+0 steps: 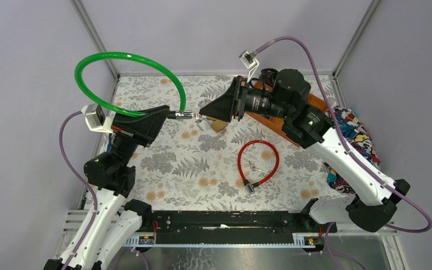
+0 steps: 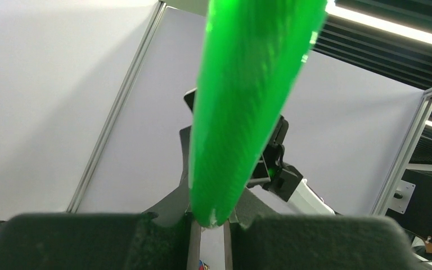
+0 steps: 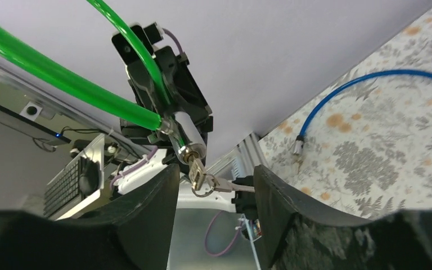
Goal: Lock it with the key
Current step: Lock the lock.
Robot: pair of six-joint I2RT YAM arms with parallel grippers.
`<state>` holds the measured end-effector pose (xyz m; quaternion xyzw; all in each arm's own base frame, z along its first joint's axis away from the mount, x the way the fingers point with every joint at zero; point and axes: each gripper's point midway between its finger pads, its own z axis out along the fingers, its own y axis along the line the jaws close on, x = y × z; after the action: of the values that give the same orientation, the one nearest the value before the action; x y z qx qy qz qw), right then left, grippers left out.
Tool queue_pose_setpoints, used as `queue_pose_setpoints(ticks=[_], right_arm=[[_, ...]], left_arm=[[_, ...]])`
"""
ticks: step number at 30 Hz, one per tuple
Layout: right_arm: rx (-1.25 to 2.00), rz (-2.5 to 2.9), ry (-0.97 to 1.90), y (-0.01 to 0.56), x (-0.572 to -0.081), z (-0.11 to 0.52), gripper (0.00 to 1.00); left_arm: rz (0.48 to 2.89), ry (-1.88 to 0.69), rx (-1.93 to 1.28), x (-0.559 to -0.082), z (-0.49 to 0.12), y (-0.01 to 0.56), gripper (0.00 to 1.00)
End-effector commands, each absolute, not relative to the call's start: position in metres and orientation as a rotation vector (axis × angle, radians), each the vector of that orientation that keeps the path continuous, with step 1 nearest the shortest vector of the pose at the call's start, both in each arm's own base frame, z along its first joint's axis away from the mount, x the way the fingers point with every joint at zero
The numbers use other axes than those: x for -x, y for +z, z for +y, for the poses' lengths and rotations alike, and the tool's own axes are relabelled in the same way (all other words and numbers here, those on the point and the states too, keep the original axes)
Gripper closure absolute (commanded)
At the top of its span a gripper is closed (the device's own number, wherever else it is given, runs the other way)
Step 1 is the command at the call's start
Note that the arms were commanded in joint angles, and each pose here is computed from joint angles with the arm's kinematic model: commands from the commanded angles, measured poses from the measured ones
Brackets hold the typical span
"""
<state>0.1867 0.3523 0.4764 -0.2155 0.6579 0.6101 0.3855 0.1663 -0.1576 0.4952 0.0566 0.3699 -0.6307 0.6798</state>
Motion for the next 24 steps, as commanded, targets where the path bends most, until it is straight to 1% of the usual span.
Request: queue_pose_setpoints(ticks=[1,4,6,7,12,15,17,18,21,24], right_arm=[[0.554,1.581,1.722,0.500,-0.166,0.352,0.43],[0.576,1.578,1.764,0.494,-0.162,0.357,0.46],[0.582,1.579,1.780,0.492,-0.160,0.360,0.54],[0.583,1.572,1.785,0.492,-0.160,0.360,0.57],[0.593,1.565,1.823,0.491,-0.155,0.361,0.61],[0.593,1.576,1.828,0.486,-0.154,0.364,0.70],[0.602,1.579,1.844,0.484,-0.152,0.366,0.74],[0.607,1.576,1.847,0.484,-0.151,0.367,0.79],[0.626,1.566,1.858,0.485,-0.148,0.368,1.00],[0.674,1.560,1.834,0.485,-0.144,0.371,1.00]], left_arm=[[0.721,-1.393,-0.152,-0.151,-0.149,0.516,1.00],[0.719,-1.391,-0.155,-0.151,-0.149,0.518,1.00],[0.720,-1.390,-0.157,-0.151,-0.149,0.518,1.00],[0.719,-1.389,-0.158,-0.151,-0.149,0.518,1.00],[0.720,-1.387,-0.156,-0.152,-0.149,0.518,1.00],[0.724,-1.385,-0.156,-0.153,-0.149,0.518,1.00],[0.720,-1.385,-0.156,-0.153,-0.149,0.519,1.00],[0.718,-1.384,-0.157,-0.152,-0.149,0.519,1.00],[0.725,-1.384,-0.154,-0.154,-0.149,0.518,1.00],[0.744,-1.388,-0.129,-0.158,-0.148,0.517,1.00]])
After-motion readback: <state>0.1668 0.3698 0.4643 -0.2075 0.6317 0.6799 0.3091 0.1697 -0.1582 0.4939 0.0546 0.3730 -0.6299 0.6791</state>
